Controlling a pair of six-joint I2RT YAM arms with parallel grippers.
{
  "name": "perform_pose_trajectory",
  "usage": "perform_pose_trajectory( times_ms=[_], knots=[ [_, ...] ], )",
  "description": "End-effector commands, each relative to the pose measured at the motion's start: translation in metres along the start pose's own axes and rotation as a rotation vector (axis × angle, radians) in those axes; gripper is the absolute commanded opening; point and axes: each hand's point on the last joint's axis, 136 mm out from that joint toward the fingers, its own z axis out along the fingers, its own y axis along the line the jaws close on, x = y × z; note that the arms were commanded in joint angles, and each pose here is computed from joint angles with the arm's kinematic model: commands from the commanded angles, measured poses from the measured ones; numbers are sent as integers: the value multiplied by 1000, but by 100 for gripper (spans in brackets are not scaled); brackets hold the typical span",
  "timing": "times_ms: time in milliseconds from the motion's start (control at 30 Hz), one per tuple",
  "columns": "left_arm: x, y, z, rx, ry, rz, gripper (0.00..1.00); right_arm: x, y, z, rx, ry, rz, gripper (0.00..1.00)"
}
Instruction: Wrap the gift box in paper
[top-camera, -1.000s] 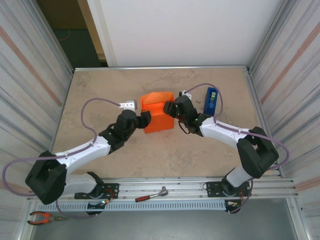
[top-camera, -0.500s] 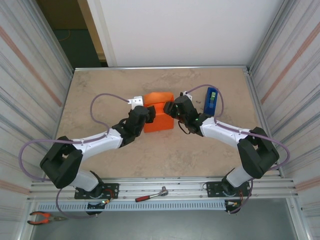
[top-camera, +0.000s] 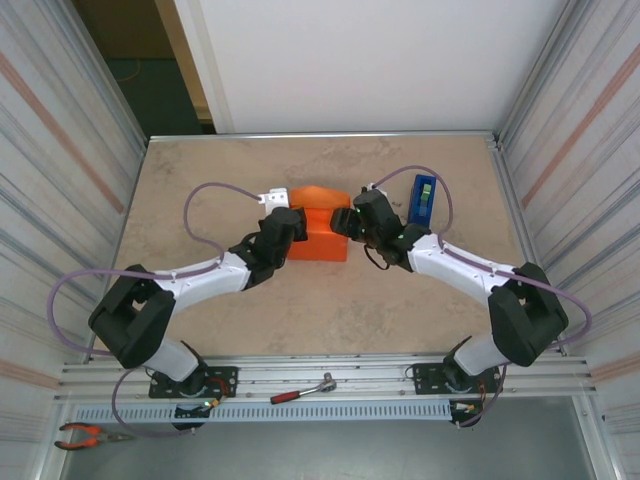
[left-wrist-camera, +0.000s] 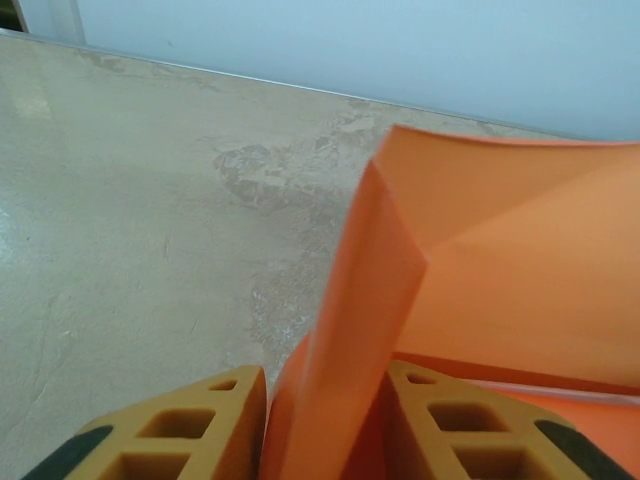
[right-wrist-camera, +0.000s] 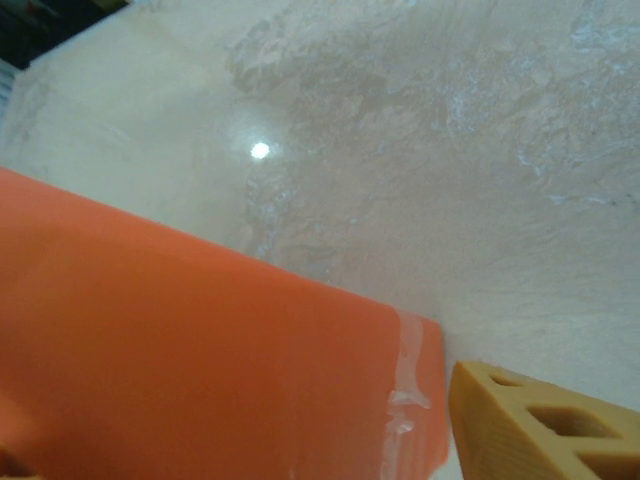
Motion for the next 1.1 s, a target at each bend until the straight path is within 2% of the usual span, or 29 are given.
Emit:
perform_pose_trajectory(
  times_ms=[0, 333, 467, 767, 900, 967, 1067],
  knots=[
    [4, 3, 4, 7, 19, 36, 35, 2, -4, -12, 28, 54, -91, 70],
    [7, 6, 4, 24, 63, 55, 34, 3, -11, 10, 69, -4, -103, 70],
    [10, 4, 4, 41, 76, 54, 32, 5, -15, 19, 84, -32, -109, 59],
    [9, -2, 3, 82, 92, 57, 31, 5, -13, 21, 90, -40, -128, 20],
    [-1, -5, 5, 96, 76, 49, 31, 2, -10, 19, 89, -39, -144, 5],
    [-6, -7, 5, 108, 68, 49, 31, -1, -7, 18, 85, -40, -153, 0],
    [-16, -12, 3, 124, 52, 53, 32, -6, -3, 16, 81, -45, -157, 0]
  ],
)
